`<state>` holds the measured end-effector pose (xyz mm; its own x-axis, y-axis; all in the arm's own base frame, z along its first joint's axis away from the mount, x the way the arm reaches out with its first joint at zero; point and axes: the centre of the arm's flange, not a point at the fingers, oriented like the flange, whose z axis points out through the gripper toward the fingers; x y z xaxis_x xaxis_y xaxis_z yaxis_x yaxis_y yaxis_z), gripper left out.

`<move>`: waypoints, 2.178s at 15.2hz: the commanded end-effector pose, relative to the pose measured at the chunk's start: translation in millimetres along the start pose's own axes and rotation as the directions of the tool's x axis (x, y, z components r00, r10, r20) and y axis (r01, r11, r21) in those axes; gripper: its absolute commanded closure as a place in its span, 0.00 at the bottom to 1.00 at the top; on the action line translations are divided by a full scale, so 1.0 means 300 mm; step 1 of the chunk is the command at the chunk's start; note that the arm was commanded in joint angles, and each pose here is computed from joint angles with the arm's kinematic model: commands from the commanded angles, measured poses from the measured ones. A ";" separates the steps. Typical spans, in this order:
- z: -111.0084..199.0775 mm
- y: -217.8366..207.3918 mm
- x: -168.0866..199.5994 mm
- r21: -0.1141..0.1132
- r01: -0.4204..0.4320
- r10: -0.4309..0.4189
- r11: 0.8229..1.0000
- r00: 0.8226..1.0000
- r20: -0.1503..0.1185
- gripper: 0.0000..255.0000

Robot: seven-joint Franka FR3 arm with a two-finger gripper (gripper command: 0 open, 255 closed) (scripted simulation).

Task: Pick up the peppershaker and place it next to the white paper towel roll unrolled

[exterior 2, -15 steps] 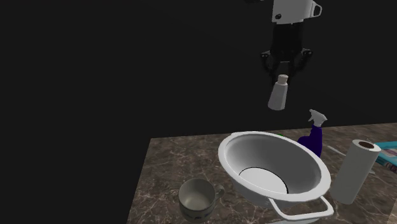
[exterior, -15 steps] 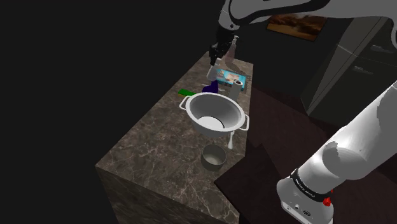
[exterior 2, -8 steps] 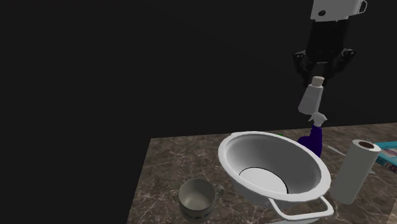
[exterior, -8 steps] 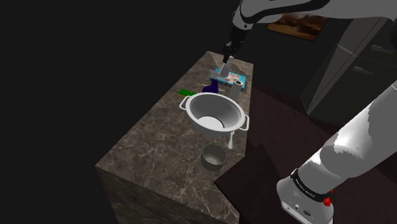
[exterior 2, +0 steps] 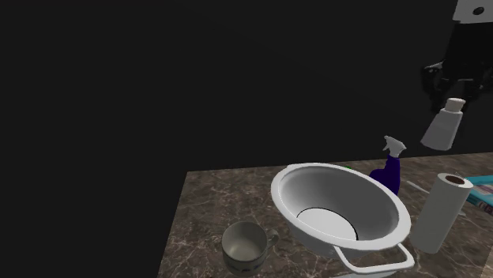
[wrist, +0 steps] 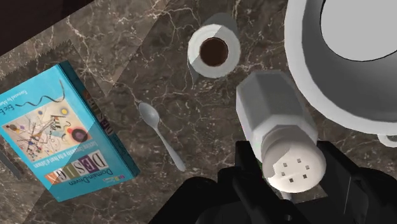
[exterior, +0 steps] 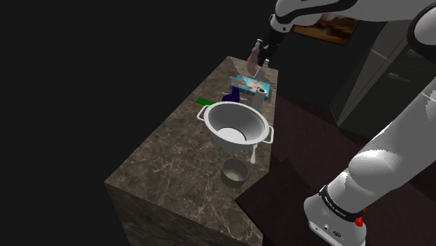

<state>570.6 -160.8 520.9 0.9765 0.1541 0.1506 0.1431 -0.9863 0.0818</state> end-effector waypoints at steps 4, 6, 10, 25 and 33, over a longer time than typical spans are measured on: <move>0.016 0.219 -0.035 0.000 0.002 -0.002 1.000 1.000 0.000 1.00; 0.021 0.306 -0.048 0.000 0.002 -0.002 1.000 1.000 0.000 1.00; 0.032 0.480 -0.074 0.000 0.002 -0.002 1.000 1.000 0.000 1.00; 0.202 0.710 -0.134 0.000 0.002 -0.002 1.000 1.000 0.000 1.00; 0.341 0.698 -0.155 0.000 0.002 -0.002 1.000 1.000 0.000 1.00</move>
<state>572.3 -379.9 435.2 0.9763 0.1557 0.1502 0.1446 -0.9861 0.0822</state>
